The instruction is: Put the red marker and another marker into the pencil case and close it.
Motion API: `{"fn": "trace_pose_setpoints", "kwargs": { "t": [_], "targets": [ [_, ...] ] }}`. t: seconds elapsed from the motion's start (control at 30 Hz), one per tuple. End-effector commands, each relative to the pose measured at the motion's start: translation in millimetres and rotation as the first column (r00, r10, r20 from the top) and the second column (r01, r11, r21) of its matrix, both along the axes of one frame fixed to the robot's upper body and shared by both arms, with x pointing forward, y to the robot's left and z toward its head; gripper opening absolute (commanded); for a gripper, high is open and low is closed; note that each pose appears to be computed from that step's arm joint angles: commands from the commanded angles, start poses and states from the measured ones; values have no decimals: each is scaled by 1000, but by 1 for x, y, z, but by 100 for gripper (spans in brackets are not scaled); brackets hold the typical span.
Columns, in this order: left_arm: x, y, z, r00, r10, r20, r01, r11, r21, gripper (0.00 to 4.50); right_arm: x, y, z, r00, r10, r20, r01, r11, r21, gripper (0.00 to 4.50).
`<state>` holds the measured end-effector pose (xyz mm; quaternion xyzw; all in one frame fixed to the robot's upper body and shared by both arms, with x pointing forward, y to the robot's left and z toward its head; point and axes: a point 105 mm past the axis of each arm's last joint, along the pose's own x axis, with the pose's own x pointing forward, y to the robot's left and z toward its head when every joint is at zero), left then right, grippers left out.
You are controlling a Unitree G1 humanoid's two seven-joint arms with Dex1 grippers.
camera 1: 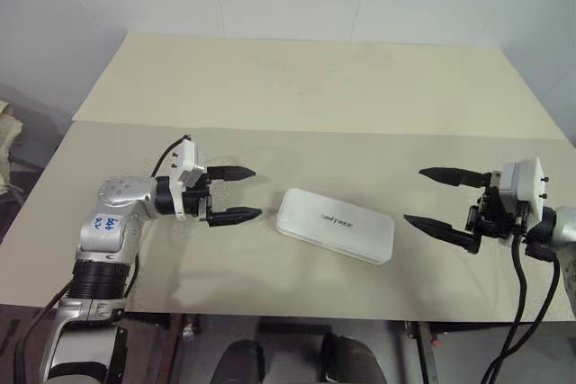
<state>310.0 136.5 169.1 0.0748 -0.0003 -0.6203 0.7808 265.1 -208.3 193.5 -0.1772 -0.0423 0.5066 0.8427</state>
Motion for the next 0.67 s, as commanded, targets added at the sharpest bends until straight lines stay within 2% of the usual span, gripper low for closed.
{"fn": "trace_pose_setpoints", "kwargs": {
  "t": [0.03,0.13,0.47,0.67],
  "targets": [
    [-5,-8,14,998,-14,68,16,999,-35,448,1,-1,5,999,20,25,-20,1000,-8,450],
    [-10,-19,20,996,-40,76,45,997,-66,448,0,-3,4,1000,2,28,-2,1000,-3,450],
    [-10,-23,23,994,-40,97,45,998,-46,448,1,-24,4,997,-68,38,69,997,-29,450],
    [-13,-25,20,996,-43,82,47,998,-44,448,-4,-16,-5,997,-72,15,72,997,7,450]
  ]
}}
